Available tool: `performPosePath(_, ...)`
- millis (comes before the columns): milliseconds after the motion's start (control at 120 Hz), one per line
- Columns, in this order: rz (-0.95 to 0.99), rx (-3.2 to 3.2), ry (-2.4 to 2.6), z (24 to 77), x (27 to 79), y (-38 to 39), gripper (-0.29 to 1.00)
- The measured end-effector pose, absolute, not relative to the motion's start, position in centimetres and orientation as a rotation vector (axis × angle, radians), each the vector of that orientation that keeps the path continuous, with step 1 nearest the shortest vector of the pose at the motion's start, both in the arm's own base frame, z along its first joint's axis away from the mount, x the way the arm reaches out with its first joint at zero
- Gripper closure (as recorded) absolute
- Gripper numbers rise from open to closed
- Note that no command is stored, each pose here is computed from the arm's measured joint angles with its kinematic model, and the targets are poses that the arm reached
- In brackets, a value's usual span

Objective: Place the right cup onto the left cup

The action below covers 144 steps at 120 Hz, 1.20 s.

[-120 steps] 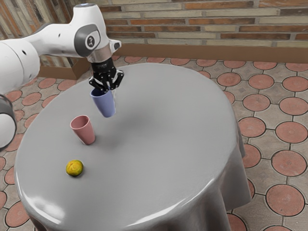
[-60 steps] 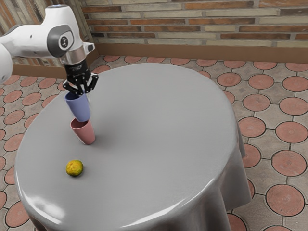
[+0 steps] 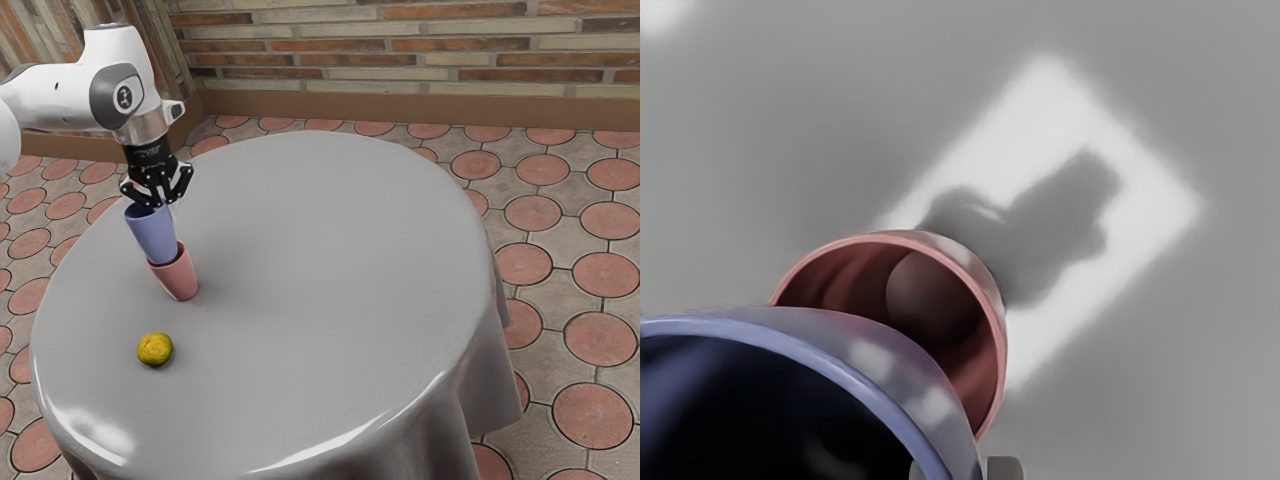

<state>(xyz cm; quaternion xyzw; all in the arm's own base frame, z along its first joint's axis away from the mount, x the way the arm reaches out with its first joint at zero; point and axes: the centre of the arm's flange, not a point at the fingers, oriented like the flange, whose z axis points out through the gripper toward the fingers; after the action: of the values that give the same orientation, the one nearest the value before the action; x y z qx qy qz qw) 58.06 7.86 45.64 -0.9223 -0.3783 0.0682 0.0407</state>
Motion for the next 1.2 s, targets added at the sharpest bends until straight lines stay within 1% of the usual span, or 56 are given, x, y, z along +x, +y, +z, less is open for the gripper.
performPosePath(258,0.205,-2.822,-1.167,45.1,58.2,8.0,0.79)
performPosePath(475,0.152,-2.829,-1.179,45.2,58.6,8.3,0.79)
performPosePath(833,0.146,-2.828,-1.196,43.6,58.4,8.5,0.78)
performPosePath(983,0.135,-2.831,-1.201,43.6,58.5,8.5,0.45)
performPosePath(1033,0.131,-2.832,-1.203,43.6,58.5,8.5,0.36)
performPosePath(1108,0.125,-2.834,-1.205,43.8,58.5,8.6,0.26)
performPosePath(1200,0.121,-2.834,-1.207,43.8,58.5,8.6,0.17)
